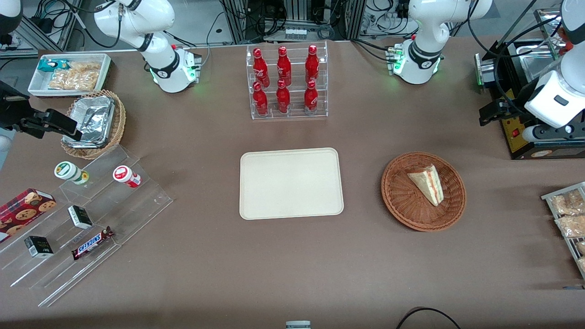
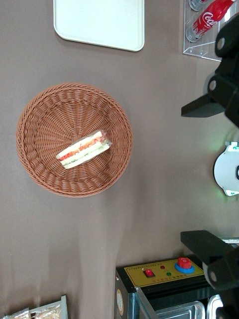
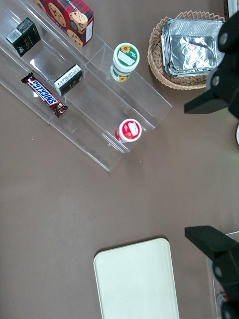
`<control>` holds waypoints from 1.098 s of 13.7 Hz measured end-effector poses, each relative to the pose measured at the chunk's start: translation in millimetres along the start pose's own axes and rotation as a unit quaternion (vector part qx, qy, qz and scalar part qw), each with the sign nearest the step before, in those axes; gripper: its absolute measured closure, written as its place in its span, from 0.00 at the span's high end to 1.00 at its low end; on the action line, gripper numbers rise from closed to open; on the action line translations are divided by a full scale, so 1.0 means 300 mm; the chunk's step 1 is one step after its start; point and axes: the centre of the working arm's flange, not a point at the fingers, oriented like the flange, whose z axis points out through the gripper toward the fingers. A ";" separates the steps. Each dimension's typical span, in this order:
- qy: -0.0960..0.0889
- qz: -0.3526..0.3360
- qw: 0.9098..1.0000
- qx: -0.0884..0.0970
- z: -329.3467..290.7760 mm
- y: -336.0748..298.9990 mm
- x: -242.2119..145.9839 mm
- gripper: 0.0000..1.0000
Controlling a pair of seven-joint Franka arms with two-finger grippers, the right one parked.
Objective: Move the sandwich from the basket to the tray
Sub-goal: 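Move the left gripper over the wrapped sandwich in the wicker basket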
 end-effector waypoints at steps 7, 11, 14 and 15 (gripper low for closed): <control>-0.033 0.010 0.999 0.003 0.139 0.024 0.057 1.00; -0.030 0.017 0.999 0.003 0.354 0.057 0.115 1.00; -0.009 0.024 1.000 0.002 0.509 0.083 0.129 1.00; 0.002 0.025 1.000 0.001 0.573 0.087 0.130 1.00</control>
